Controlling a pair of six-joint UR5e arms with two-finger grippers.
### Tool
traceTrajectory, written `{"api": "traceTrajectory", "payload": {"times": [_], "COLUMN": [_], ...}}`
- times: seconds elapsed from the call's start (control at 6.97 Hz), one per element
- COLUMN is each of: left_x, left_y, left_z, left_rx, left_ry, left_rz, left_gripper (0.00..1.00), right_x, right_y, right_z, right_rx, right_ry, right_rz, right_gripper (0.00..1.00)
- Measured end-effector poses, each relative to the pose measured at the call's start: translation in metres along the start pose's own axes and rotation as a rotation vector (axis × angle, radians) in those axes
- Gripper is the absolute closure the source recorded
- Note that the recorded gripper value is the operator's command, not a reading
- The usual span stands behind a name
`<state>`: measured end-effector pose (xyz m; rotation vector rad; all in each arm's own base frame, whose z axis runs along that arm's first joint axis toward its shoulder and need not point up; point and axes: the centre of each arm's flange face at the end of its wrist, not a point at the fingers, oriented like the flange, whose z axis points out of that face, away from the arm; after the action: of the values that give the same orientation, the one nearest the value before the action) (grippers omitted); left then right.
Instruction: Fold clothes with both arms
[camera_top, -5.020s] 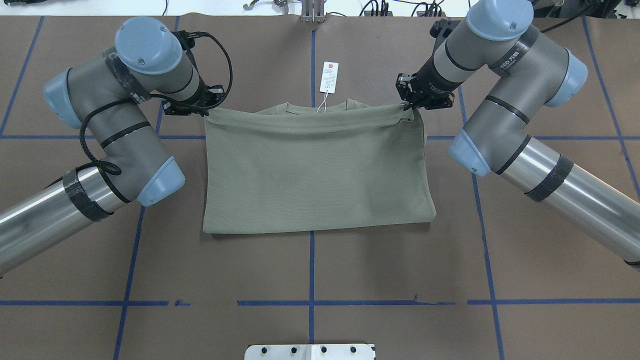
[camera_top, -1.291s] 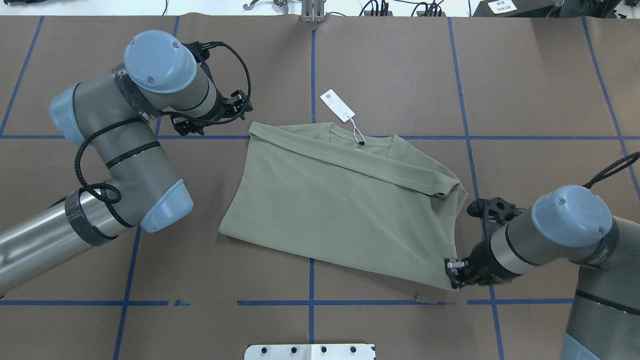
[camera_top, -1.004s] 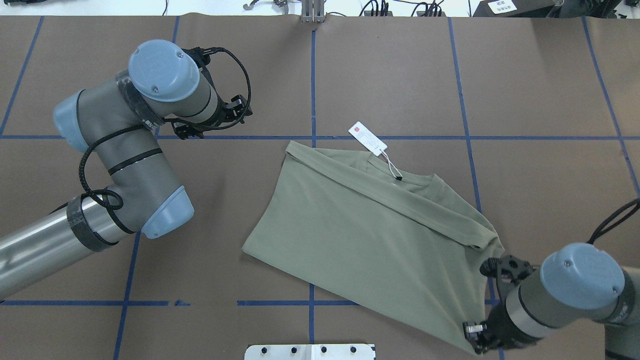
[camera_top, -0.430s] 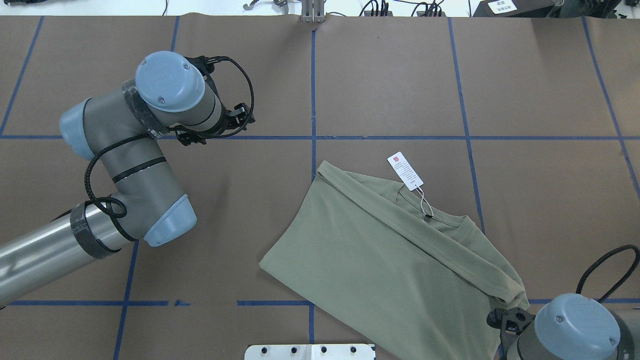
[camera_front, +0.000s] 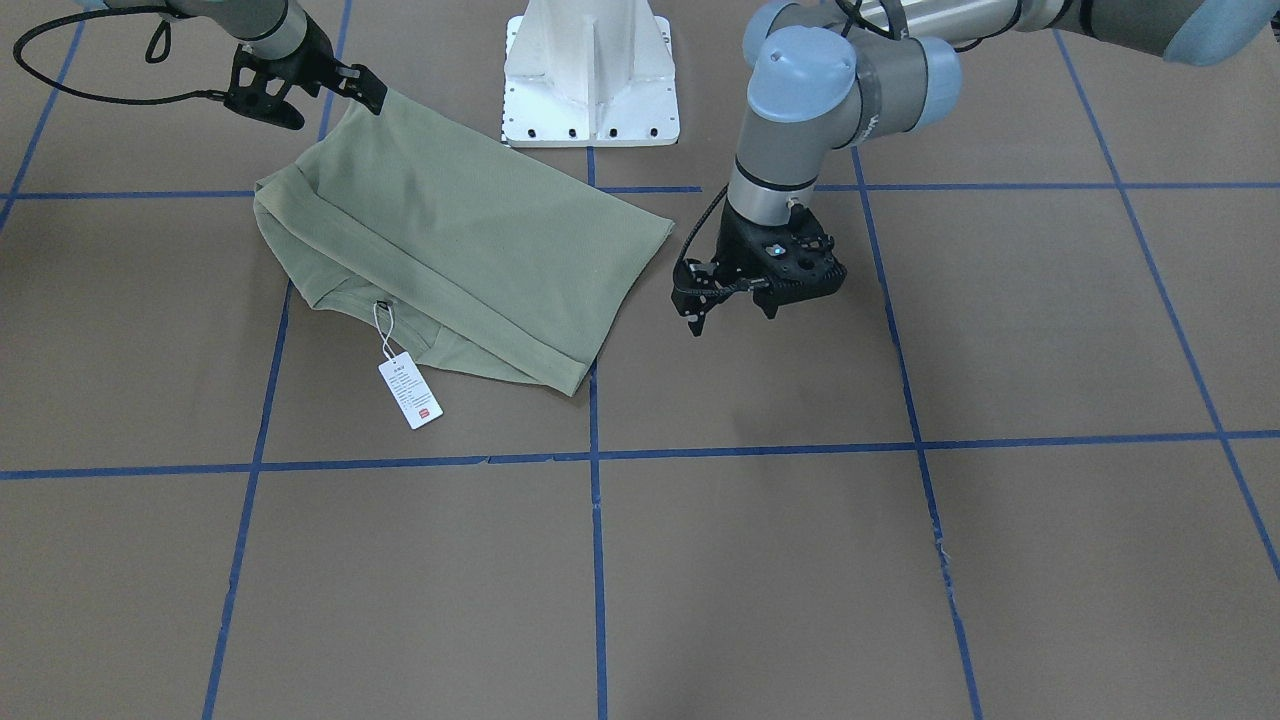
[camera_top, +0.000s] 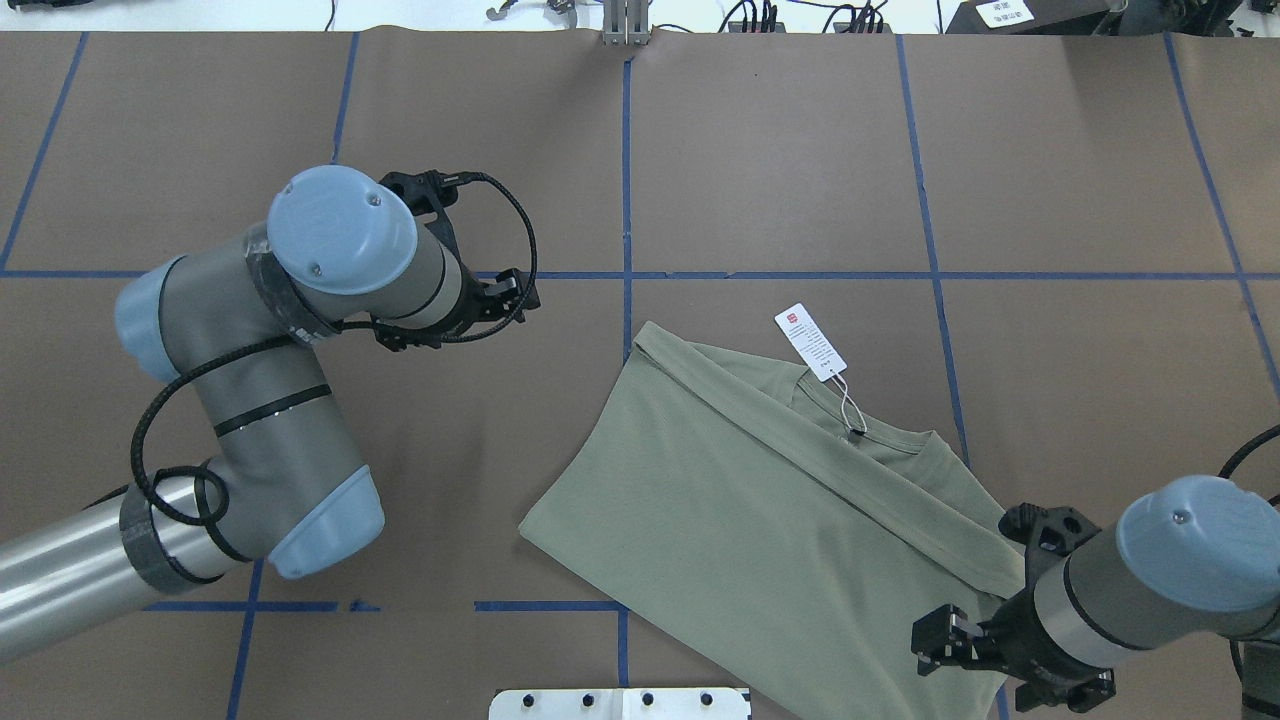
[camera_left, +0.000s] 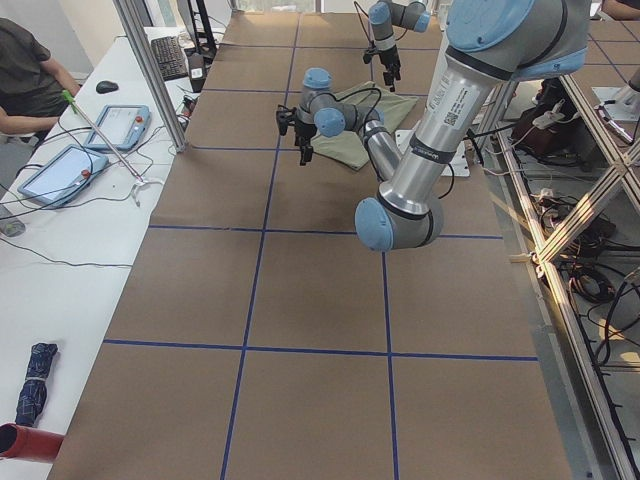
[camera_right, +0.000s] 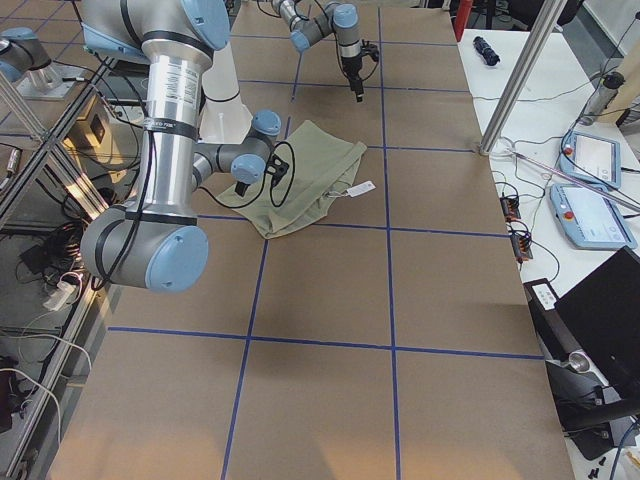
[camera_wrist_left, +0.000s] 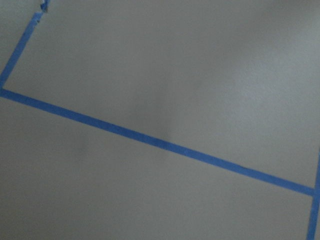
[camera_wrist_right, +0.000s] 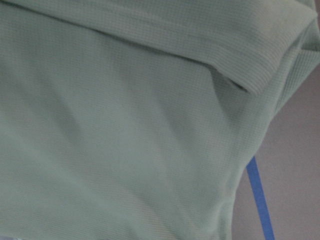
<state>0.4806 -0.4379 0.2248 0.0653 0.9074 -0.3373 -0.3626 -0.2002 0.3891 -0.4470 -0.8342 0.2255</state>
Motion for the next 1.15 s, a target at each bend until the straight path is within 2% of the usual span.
{"api": "traceTrajectory", "payload": {"times": [0.29, 0.57, 0.86, 1.15], "left_x": [0.006, 0.001, -0.003, -0.003], "left_y": [0.077, 0.141, 0.164, 0.168], "left_z": [0.011, 0.031, 0.042, 0.049], "left_rx": [-0.115, -0.202, -0.215, -0.206], "left_ry": [0.022, 0.037, 0.03, 0.02], "left_rz": [-0.057, -0.114, -0.15, -0.158], "left_gripper": [0.01, 0.02, 0.08, 0.12], "right_x": [-0.025, -0.045, -0.056, -0.058], "right_y": [-0.029, -0.046, -0.051, -0.052], "right_z": [-0.036, -0.064, -0.072, -0.071], "right_rx": [0.07, 0.116, 0.128, 0.129], "right_ry": [-0.1, -0.171, -0.198, -0.199], "right_rz": [-0.024, -0.028, -0.031, -0.031], "right_gripper": [0.0, 0.0, 0.0, 0.0]}}
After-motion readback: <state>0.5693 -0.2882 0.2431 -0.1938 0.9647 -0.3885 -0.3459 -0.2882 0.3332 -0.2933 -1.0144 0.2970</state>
